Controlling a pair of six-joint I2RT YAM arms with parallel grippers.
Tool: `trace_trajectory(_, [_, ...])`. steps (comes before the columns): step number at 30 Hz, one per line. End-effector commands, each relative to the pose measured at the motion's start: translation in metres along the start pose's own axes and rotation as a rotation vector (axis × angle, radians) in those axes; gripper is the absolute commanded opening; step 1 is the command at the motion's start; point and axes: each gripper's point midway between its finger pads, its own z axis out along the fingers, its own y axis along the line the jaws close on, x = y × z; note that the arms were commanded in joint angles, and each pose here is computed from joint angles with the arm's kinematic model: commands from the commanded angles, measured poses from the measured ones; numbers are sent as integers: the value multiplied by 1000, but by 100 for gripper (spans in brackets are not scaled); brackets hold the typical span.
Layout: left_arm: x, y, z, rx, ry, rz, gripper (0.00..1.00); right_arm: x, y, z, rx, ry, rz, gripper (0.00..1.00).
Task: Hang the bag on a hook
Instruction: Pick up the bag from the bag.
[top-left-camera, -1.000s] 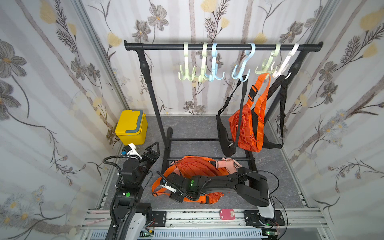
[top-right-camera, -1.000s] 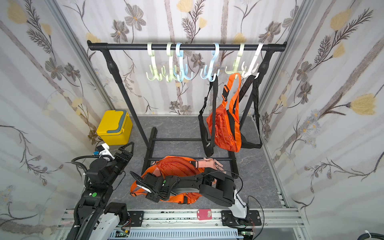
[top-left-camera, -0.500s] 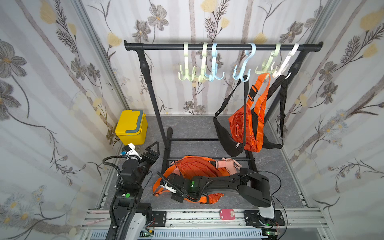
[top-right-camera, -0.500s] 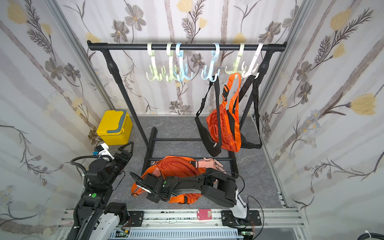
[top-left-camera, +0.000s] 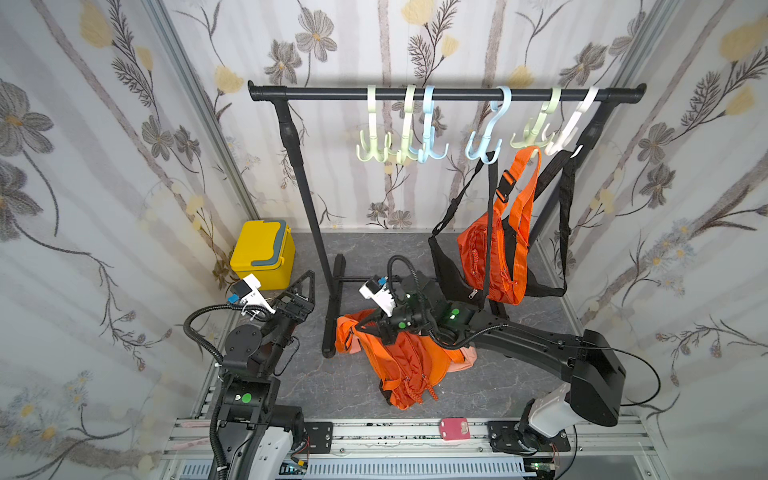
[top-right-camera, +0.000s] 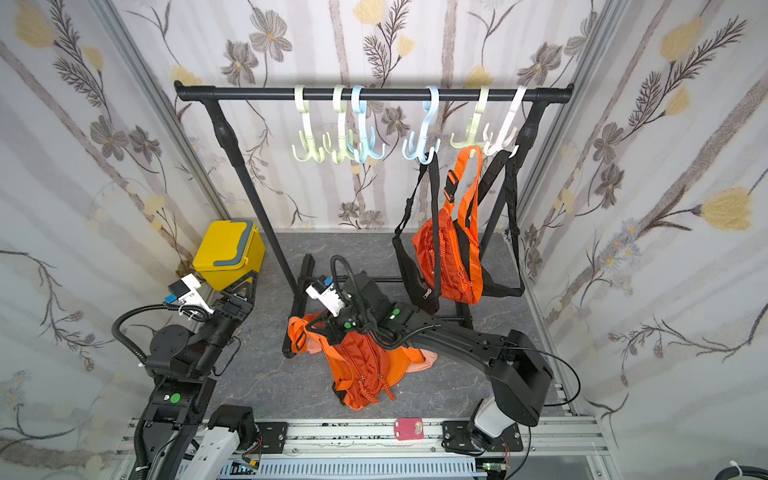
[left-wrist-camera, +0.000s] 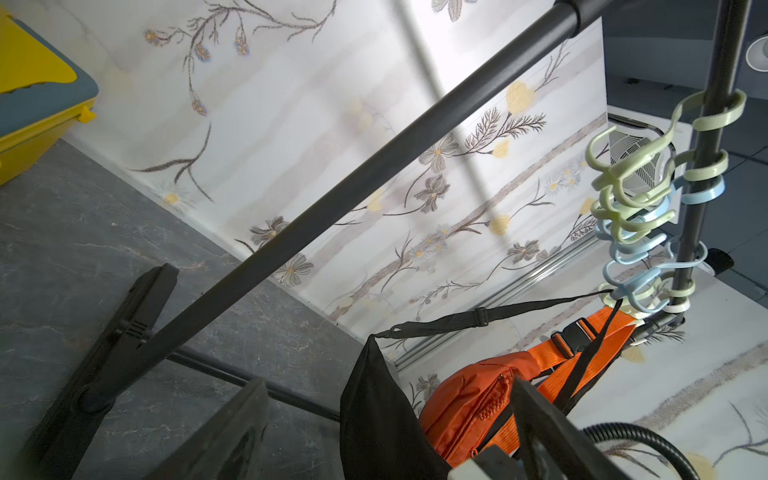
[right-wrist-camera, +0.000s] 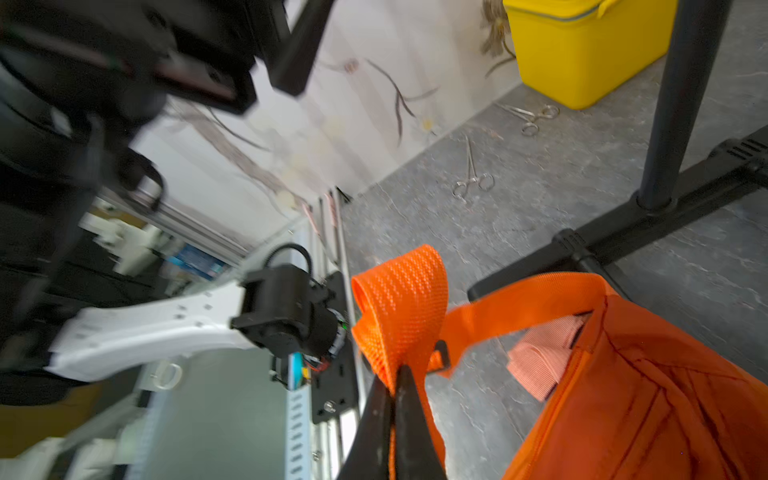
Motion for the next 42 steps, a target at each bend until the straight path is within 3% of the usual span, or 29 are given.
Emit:
trace_trajectory(1, [-4, -12, 2, 43, -4, 17, 89, -53, 61, -35, -342, -131, 54, 0])
trace_trajectory(4, [-2, -9, 4, 46, 3, 4, 89, -93, 59, -63, -348, -216, 111, 0])
trace_trajectory(6, [0, -9, 6, 47, 9, -1, 89, -129, 39, -87, -233, -328, 171, 0])
trace_trajectory(8, [1, -7, 8, 47, 17, -8, 89, -151, 13, -102, 23, -397, 145, 0])
trace_trajectory(11, [3, -7, 9, 57, 23, -20, 89, -148, -29, -114, 637, -284, -70, 0])
trace_trajectory(13, [4, -7, 10, 54, 29, -19, 89, -129, -48, -118, 739, -151, -77, 0])
trace_trajectory(18, [5, -5, 12, 48, 38, -20, 89, -42, -69, -102, 665, 188, 6, 0])
trace_trajectory(22, [8, 0, 16, 45, 43, -28, 89, 6, -31, -75, 325, 243, 86, 0])
trace_trajectory(26, [10, 3, 18, 43, 47, -40, 89, -13, 26, -70, -73, 92, 184, 0])
trace_trajectory(29, [10, 3, 17, 45, 44, -45, 89, -70, 57, -98, -304, -184, 171, 0])
trace_trajectory(32, [9, 2, 17, 49, 43, -51, 89, -122, 72, -130, -441, -368, 173, 0])
trace_trajectory(37, [7, -3, 15, 56, 41, -42, 88, -181, 87, -180, -602, -600, 139, 0])
trace_trajectory(40, [7, -2, 13, 51, 35, -39, 89, -204, 97, -200, -576, -688, 57, 0])
trace_trajectory(42, [8, 0, 13, 49, 34, -40, 88, -218, 101, -205, -469, -725, -17, 0])
